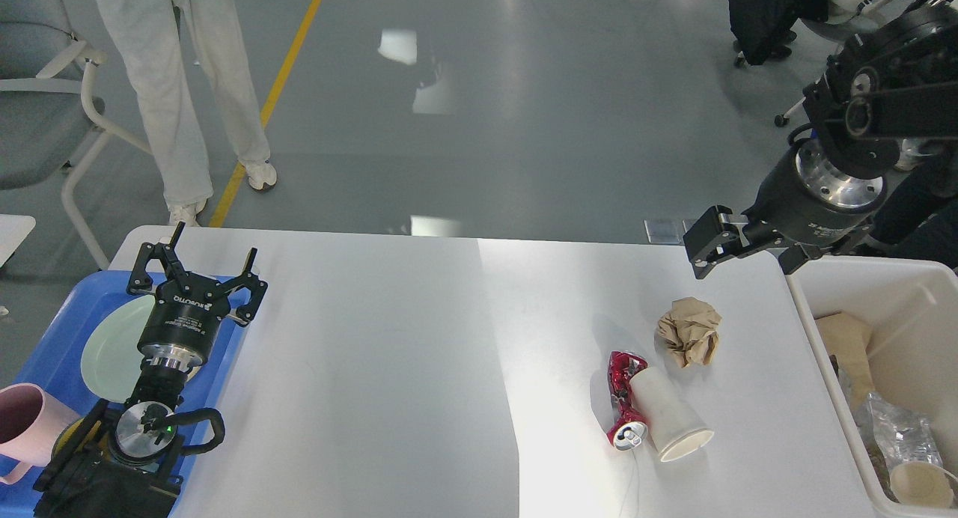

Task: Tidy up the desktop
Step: 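Raise the right gripper out of the bin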

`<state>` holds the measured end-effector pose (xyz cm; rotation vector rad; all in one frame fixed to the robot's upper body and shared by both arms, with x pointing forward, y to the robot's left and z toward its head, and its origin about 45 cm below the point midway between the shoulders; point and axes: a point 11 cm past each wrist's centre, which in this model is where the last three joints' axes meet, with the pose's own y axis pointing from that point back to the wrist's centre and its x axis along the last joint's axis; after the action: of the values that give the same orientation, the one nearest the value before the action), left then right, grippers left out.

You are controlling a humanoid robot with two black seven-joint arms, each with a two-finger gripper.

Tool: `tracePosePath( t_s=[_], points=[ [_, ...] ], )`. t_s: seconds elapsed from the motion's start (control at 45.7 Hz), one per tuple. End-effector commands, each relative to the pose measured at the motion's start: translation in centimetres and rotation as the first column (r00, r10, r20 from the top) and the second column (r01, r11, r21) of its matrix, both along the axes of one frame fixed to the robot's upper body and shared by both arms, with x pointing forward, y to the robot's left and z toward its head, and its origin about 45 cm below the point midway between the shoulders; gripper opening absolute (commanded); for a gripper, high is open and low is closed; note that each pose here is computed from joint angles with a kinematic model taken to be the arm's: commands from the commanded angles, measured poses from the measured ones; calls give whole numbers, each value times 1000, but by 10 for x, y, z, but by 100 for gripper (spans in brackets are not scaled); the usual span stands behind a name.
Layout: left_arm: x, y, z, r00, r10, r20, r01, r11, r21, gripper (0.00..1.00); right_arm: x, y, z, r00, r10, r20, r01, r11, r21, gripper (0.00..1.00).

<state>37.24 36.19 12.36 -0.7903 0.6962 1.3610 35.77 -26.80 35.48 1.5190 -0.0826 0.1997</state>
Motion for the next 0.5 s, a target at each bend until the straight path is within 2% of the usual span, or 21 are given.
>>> tracePosePath(
  t_s=[0.0,0.153,0.285,0.482],
  points=[
    [0,0,0,1000,-1,1,1,1000,1,97,-3,0,-4,1000,10,-16,-10,1000,0,100],
    [0,0,0,1000,-1,1,1,1000,1,97,-10,-2,-18,997,2,-71,-2,1000,3,100],
    [0,0,0,1000,-1,1,1,1000,1,97,-22,-8,-61,988,-5,-155,6,1000,4,100],
    [0,0,0,1000,0,1,0,1000,-1,97,-33,-10,-127,992,57,-117,-55,998,22,100]
  ],
)
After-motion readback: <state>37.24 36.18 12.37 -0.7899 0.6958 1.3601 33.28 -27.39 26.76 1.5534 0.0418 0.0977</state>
